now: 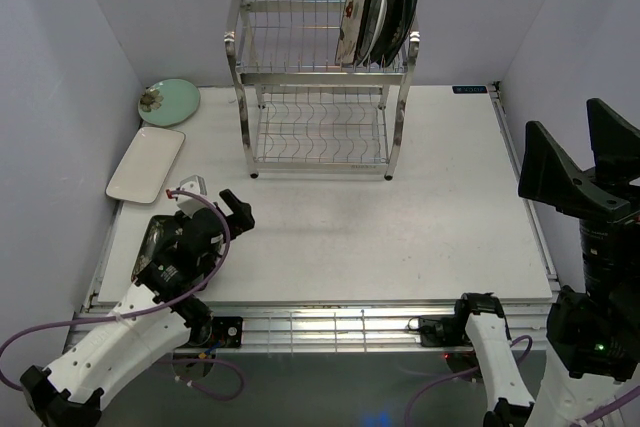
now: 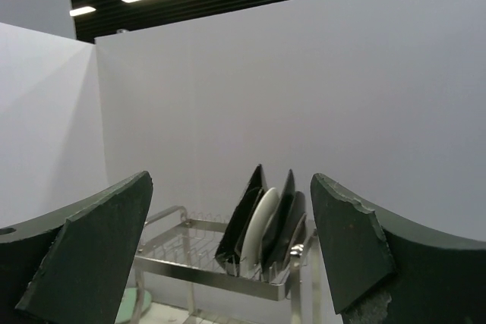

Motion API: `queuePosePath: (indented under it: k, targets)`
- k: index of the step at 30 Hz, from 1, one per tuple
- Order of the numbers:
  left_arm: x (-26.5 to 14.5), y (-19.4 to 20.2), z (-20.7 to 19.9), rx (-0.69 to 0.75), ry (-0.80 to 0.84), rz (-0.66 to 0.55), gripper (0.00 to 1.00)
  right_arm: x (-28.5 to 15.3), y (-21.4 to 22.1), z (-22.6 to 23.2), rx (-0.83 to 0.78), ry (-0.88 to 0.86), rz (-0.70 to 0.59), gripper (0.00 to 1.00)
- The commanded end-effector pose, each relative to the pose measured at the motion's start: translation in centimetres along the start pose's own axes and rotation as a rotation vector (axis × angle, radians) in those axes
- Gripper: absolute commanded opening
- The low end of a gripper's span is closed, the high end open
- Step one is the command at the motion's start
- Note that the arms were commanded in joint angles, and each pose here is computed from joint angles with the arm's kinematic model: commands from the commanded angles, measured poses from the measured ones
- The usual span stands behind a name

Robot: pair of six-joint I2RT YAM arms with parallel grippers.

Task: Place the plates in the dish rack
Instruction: Pick up the plate at the center of the board.

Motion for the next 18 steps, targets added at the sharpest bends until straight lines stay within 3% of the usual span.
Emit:
queuePosePath:
  k: [1, 8, 12, 18]
  targets:
    - [-0.3, -0.3, 0.1, -0.002, 0.004, -0.024, 0.98, -0.8, -1.9, 1.2, -0.083, 0.017, -0.088, 0.91]
    - [-0.4, -0.2, -0.1, 0.001, 0.014, -0.018, 0.98, 0.3, -1.6, 1.9, -0.091, -0.019, -0.060, 0.94]
    - [-0.5, -0.2, -0.1, 0.000, 0.021, -0.022, 0.98, -0.2, -2.0, 4.6, -0.215, 0.021, -0.079, 0.96]
    - [-0.8, -0.2, -0.2, -0.003, 0.033, -0.029, 0.98, 1.8, -2.6, 7.7, -0.210, -0.051, -0.040, 0.95]
Point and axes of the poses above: each gripper's point midway between its finger pads, its own x axis out along the fingers, its own z axis along the line the jaws close on, y = z × x, the point moved 8 cm from there along -x, back along the fingers, and after that the axes turned 4 degrees about x, right-handed, at the moved point
